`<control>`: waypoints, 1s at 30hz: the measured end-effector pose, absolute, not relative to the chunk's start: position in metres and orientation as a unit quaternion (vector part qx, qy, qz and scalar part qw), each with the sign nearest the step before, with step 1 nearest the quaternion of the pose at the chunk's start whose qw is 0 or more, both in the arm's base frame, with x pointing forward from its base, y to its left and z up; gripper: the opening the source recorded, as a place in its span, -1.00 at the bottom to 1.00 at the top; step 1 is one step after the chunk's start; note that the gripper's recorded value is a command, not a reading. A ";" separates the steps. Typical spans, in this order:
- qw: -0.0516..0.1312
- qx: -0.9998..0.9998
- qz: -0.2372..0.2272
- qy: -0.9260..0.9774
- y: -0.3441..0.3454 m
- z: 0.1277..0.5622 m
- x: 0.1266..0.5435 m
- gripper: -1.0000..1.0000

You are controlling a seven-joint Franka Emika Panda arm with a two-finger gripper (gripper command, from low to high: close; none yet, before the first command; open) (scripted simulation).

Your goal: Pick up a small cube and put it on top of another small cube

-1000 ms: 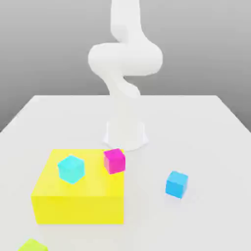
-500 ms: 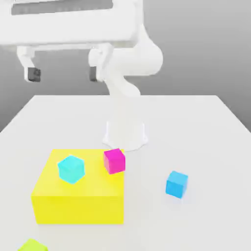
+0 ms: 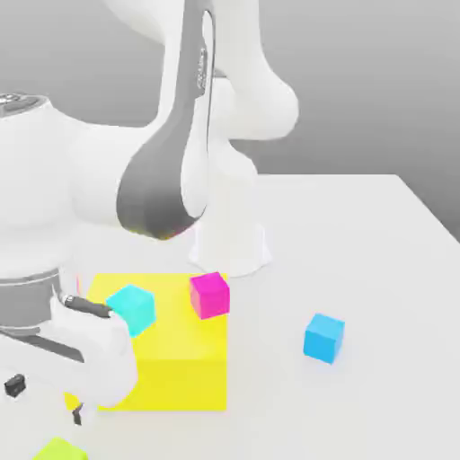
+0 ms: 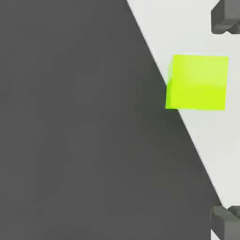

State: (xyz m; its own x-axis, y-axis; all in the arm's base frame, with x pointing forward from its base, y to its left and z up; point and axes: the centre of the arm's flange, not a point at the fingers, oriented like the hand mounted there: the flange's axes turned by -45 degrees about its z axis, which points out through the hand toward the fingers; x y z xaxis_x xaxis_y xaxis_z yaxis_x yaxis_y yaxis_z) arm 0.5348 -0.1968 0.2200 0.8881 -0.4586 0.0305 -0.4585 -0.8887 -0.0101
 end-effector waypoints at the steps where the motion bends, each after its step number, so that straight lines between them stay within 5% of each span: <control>1: 0.001 -0.971 -0.008 0.241 -0.201 0.203 0.533 0.00; 4: 0.000 -0.970 -0.001 0.244 -0.204 0.155 0.531 0.00; 5: 0.000 -0.970 -0.001 0.245 -0.204 0.140 0.530 -1.00; 12: 0.000 -0.970 0.000 0.245 -0.204 0.137 0.530 -1.00; 30: 0.016 -0.988 0.000 0.154 -0.111 0.305 0.450 -1.00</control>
State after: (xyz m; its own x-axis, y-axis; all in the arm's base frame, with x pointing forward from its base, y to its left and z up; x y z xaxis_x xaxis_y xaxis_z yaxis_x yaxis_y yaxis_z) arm 0.4502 -0.1115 0.3053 0.9524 -0.3047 -0.0043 -0.3047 -0.9519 -0.0319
